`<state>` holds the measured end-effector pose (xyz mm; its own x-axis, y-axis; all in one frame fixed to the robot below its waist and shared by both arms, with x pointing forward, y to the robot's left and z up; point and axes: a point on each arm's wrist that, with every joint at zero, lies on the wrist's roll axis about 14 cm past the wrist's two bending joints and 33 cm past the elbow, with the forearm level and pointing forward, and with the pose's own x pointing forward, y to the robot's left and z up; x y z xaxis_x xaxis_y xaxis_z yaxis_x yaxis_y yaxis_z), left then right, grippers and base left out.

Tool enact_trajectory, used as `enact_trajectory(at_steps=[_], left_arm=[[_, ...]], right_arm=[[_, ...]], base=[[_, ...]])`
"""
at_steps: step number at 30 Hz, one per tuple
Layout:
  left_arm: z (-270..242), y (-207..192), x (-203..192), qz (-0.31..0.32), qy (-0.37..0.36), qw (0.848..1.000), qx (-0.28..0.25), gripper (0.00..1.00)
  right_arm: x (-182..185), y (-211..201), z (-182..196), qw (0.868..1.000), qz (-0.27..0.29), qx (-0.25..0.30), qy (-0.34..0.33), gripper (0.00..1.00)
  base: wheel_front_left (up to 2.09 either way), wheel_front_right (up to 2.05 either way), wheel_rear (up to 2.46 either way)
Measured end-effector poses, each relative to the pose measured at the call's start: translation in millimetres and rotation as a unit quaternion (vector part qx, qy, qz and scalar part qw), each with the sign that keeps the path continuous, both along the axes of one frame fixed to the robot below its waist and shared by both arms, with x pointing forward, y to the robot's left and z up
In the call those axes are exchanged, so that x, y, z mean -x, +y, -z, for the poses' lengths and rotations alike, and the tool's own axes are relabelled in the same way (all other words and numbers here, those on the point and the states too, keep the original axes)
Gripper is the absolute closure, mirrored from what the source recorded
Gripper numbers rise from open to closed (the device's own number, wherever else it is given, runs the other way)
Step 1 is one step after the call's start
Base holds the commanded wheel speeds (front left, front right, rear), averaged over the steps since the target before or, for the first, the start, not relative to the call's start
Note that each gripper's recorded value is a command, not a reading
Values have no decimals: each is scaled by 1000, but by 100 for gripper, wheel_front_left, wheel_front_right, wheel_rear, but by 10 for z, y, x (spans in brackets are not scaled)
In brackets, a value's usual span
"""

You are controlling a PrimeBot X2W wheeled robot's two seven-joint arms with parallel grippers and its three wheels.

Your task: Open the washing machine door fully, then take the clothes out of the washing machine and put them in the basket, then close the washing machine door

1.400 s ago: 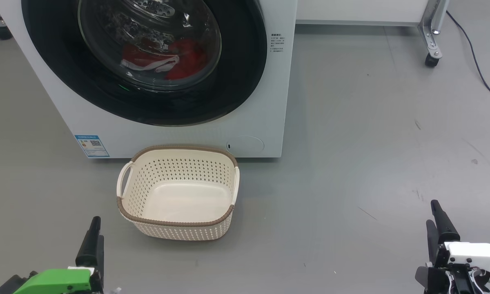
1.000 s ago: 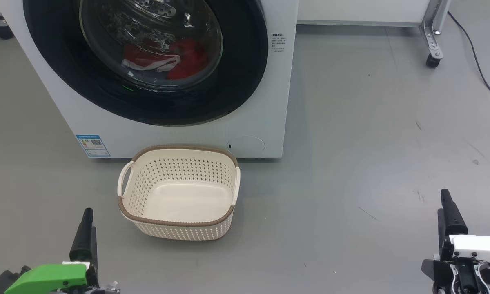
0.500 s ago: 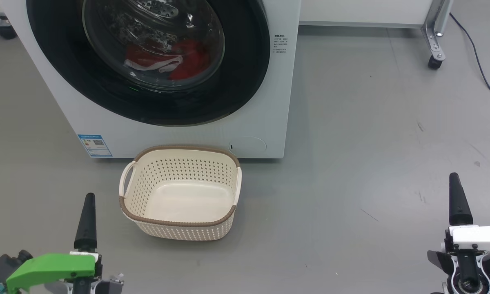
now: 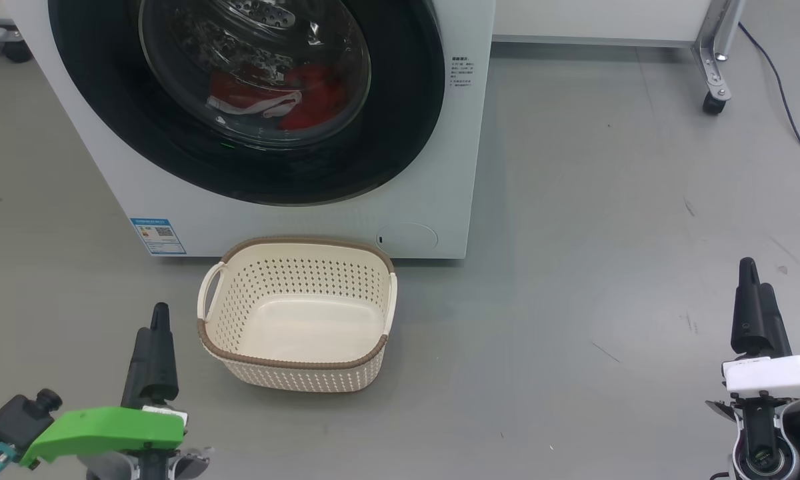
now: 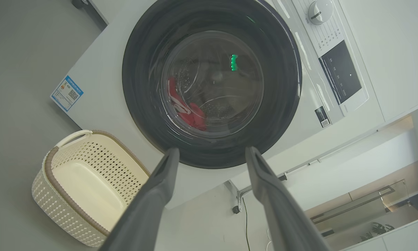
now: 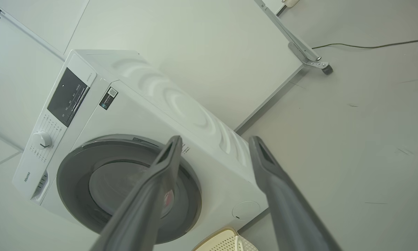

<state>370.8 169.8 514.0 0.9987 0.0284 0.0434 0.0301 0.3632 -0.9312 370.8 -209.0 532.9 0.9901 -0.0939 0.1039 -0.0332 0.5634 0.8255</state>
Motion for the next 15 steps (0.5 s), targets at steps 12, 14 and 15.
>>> enact_trajectory(at_steps=[12, 14, 15], left_arm=[[-39, -129, 15, 16, -13, 986, -168, 0], [-48, -165, 18, 19, -16, 981, -192, 0], [-47, -182, 20, 20, -16, 979, -203, 0]], right_arm=[[-11, 167, -89, 993, -17, 115, -15, 0], [-1, 199, -75, 991, -21, 133, -14, 0], [7, 214, -66, 989, -23, 143, -13, 0]], base=[[0, 0, 0], [0, 0, 0], [0, 0, 0]])
